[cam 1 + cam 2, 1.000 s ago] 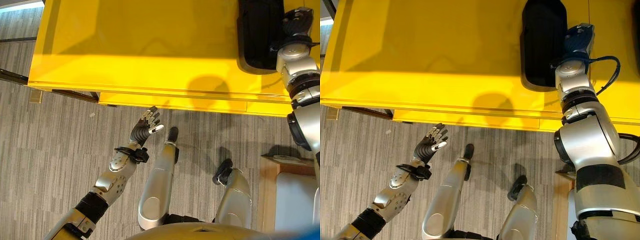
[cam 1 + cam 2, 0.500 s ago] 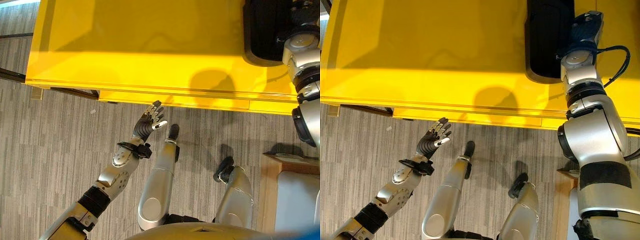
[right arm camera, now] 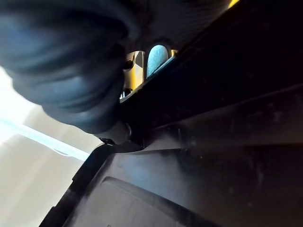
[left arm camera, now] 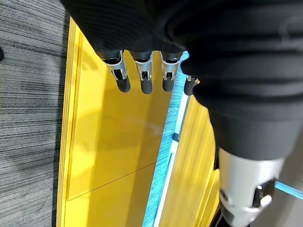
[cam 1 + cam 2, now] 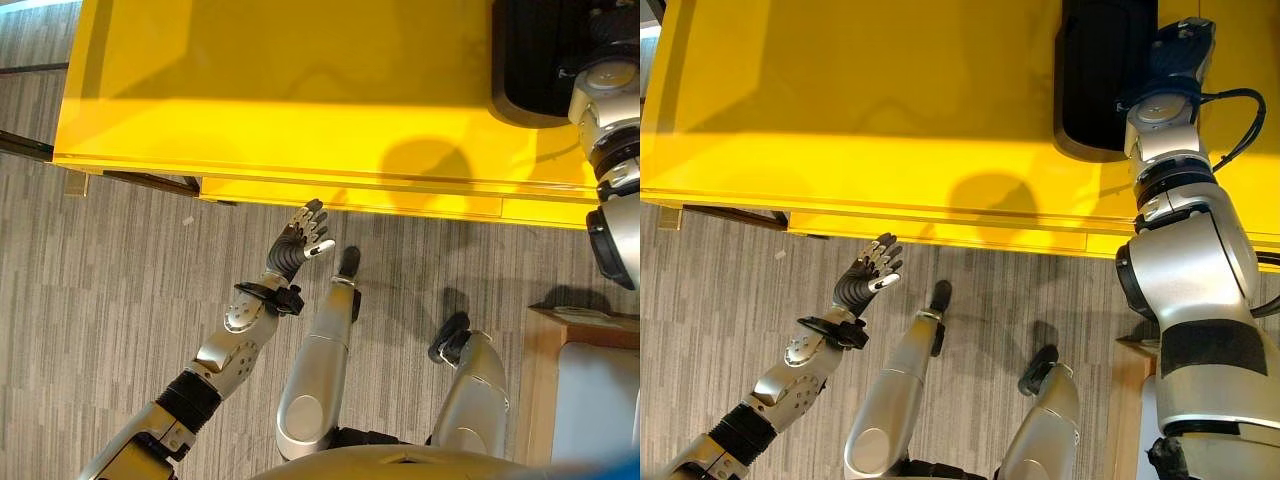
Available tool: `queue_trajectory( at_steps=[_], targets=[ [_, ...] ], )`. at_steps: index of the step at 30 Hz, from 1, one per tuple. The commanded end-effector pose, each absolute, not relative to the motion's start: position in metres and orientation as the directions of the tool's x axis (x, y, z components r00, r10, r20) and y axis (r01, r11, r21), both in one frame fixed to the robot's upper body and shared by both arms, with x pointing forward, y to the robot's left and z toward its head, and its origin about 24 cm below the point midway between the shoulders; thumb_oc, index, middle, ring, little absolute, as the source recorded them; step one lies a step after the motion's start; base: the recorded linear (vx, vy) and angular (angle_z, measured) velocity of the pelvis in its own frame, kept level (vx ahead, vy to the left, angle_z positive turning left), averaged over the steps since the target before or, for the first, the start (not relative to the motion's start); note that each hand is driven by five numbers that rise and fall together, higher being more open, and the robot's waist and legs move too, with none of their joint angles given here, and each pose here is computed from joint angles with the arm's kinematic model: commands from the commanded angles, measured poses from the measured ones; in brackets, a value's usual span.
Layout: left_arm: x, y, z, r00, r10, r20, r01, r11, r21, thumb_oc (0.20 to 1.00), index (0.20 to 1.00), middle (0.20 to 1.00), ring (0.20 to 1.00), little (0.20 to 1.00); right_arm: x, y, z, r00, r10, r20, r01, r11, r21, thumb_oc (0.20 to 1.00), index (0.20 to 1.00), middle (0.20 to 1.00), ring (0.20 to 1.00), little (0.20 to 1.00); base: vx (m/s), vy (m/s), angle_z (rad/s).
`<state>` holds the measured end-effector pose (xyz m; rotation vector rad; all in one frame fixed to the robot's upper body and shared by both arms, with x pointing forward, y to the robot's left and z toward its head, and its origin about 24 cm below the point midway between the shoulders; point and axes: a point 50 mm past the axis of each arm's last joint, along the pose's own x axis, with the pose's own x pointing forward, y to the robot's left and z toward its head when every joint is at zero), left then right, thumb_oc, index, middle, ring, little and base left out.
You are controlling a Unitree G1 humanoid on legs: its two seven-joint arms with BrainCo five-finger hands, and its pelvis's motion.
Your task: Move parts from the plastic box to the shelf.
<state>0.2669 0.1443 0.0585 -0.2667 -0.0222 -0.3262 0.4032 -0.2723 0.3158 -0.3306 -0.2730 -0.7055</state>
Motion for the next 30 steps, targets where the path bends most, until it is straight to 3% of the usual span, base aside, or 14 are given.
queue_trajectory(
  at_steps=[1, 13, 30],
  targets=[
    [0.268, 0.144, 0.089, 0.918, -0.339, 0.208, 0.383, 0.894, -0.233, 1.0, 1.0, 1.0, 1.0, 1.0, 0.388, -0.266, 0.377, 0.646, -0.553, 0.526, 0.705, 0.697, -0.133, 1.0, 1.0, 1.0, 1.0, 1.0, 0.0, 0.0, 0.0],
    [0.269, 0.15, 0.089, 0.93, -0.301, 0.213, 0.349, 0.905, -0.242, 1.0, 1.0, 1.0, 1.0, 1.0, 0.387, -0.23, 0.401, 0.613, -0.454, 0.646, 0.656, 0.749, -0.096, 1.0, 1.0, 1.0, 1.0, 1.0, 0.0, 0.0, 0.0],
    [0.268, 0.163, 0.088, 0.943, -0.257, 0.21, 0.304, 0.923, -0.235, 1.0, 1.0, 1.0, 1.0, 1.0, 0.361, -0.154, 0.436, 0.448, -0.221, 0.866, 0.576, 0.813, -0.091, 1.0, 1.0, 1.0, 1.0, 1.0, -0.01, 0.002, -0.02]
  ],
)
